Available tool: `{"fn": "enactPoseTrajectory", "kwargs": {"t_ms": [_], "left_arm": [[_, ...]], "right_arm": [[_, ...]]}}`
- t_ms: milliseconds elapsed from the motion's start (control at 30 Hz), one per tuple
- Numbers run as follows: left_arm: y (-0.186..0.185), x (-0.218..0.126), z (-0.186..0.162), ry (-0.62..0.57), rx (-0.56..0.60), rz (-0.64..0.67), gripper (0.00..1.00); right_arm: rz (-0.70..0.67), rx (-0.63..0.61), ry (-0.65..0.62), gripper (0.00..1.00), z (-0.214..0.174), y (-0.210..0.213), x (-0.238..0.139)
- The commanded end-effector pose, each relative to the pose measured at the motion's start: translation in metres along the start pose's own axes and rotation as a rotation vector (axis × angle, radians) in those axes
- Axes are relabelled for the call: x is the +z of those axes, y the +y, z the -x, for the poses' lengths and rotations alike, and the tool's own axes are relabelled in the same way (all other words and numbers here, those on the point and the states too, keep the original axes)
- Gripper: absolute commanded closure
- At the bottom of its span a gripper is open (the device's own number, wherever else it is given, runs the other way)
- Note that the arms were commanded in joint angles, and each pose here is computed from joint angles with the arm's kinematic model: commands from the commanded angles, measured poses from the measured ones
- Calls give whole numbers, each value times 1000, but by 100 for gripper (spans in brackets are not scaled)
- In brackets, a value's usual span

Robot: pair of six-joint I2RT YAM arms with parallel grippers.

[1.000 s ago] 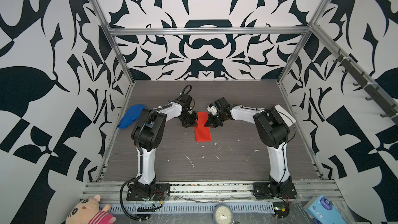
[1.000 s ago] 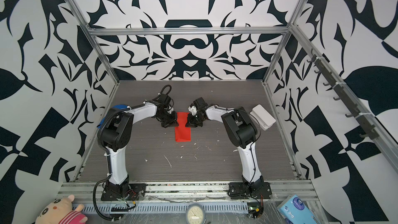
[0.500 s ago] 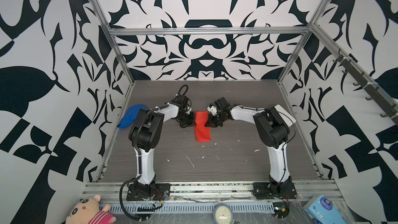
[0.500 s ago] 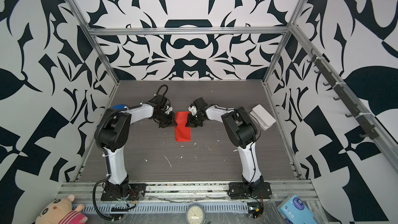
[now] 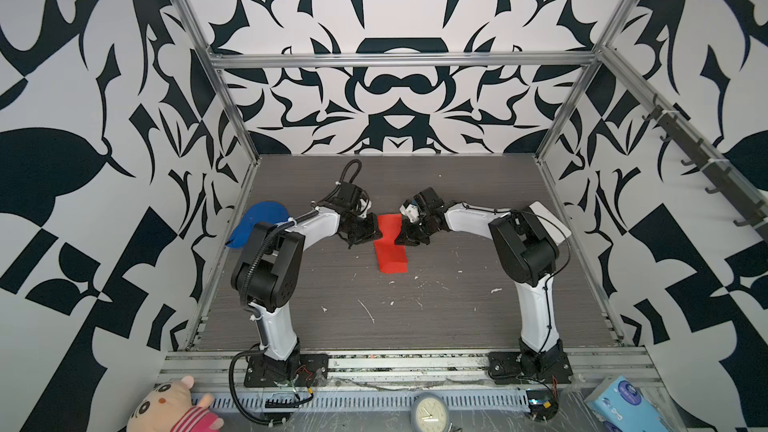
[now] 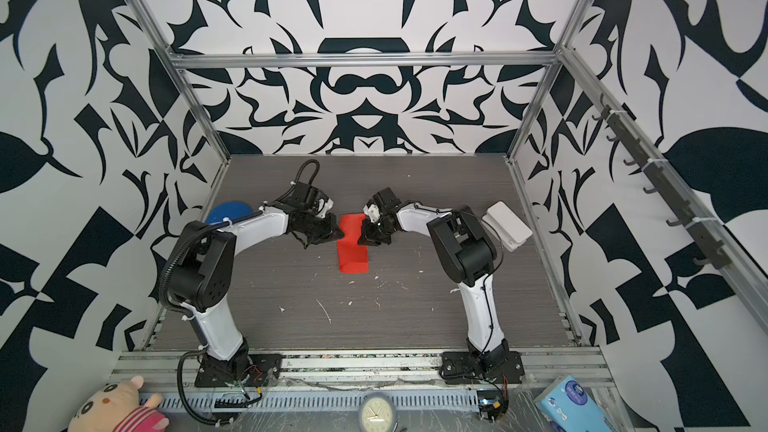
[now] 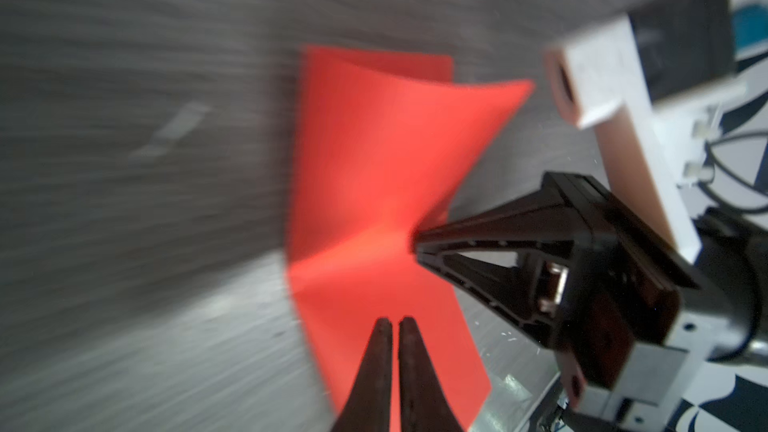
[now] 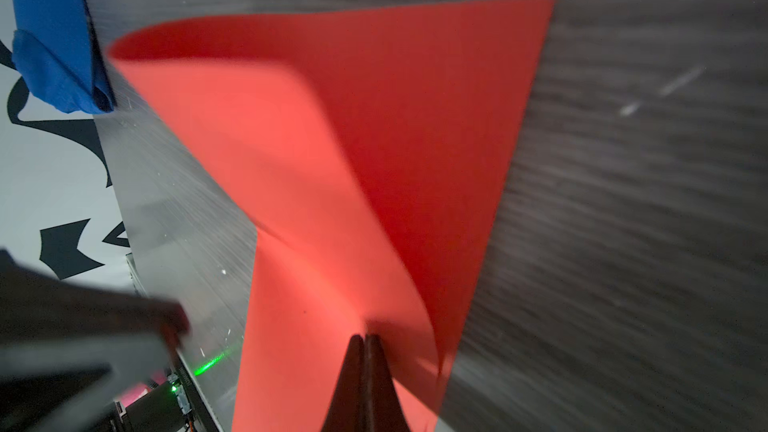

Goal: Fold a paper plane with a square sheet of paper (pick it up from the middle)

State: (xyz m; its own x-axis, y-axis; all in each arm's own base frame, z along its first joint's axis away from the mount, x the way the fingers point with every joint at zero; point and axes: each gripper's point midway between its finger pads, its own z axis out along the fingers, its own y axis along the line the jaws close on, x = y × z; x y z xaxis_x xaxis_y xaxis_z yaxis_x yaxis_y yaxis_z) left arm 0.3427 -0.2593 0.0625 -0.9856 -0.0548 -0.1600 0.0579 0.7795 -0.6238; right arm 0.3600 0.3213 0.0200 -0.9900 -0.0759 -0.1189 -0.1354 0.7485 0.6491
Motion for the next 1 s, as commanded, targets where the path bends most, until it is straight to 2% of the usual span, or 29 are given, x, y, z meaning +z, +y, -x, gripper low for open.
{"fn": "enactPoseTrajectory", "kwargs": {"t_ms": [0,333,767,967], "left_arm": [[3,18,-14,28,-51,24,90],[30,26,-23,51,-101,120,91],[54,25,-30,60,-165,124,91],[72,13,-37,55,-227,114,91]], "right_arm": [[-212,95,83,100,-32,-62,15],[-218,100,87,100,-34,-65,17],[-238,105,95,100,-37,-71,18],[-272,111,101,100,-40,-78,18]]}}
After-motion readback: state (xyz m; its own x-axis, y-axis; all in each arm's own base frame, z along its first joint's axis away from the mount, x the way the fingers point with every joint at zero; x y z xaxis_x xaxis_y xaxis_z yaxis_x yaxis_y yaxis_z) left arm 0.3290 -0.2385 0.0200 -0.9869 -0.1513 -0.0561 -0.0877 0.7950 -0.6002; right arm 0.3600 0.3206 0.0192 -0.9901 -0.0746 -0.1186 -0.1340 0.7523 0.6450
